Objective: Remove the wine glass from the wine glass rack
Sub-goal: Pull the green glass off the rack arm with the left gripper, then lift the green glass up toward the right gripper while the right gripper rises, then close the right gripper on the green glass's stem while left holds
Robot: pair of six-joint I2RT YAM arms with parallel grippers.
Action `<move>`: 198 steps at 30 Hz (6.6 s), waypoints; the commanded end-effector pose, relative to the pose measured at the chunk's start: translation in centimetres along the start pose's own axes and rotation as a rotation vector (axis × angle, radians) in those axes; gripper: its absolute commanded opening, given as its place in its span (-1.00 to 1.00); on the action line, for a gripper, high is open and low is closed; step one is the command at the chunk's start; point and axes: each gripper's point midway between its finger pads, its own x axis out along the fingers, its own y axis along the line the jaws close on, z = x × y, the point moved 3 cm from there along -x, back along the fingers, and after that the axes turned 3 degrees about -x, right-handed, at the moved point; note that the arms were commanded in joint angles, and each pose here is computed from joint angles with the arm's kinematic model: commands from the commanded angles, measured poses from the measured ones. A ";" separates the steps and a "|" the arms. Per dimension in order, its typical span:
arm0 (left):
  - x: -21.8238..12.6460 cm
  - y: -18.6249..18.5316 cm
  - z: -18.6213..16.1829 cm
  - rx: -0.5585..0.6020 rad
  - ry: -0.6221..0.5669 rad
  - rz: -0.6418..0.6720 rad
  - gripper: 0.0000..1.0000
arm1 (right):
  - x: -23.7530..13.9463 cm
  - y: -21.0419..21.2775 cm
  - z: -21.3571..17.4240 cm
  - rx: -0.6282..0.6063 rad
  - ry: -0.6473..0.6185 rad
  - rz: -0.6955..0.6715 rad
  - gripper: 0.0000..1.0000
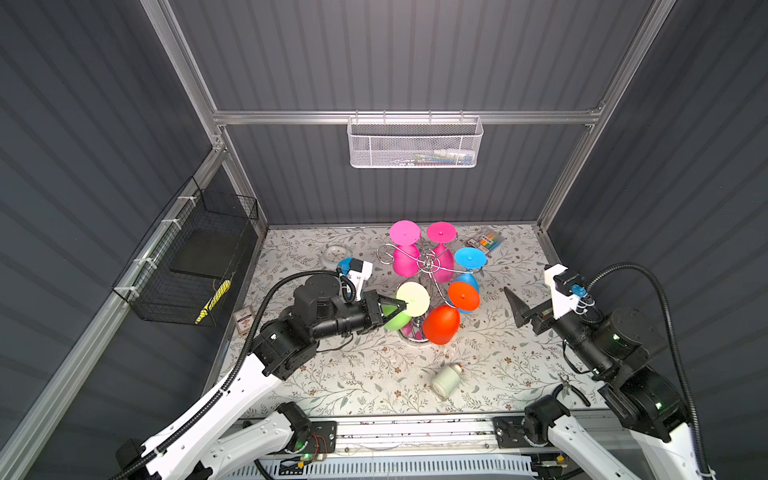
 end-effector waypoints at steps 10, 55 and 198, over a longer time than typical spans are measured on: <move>-2.1 -2.9 0.8 0.048 -0.069 -0.067 -0.96 | -1.0 -0.1 1.1 -0.001 -0.050 0.002 0.98; 1.3 -5.4 2.8 0.036 -0.031 -0.104 -1.00 | -1.2 -0.1 1.0 -0.003 -0.047 -0.002 0.98; 11.4 -16.4 0.8 2.357 -0.209 0.238 -1.00 | 4.2 1.2 9.0 0.591 0.131 0.285 0.40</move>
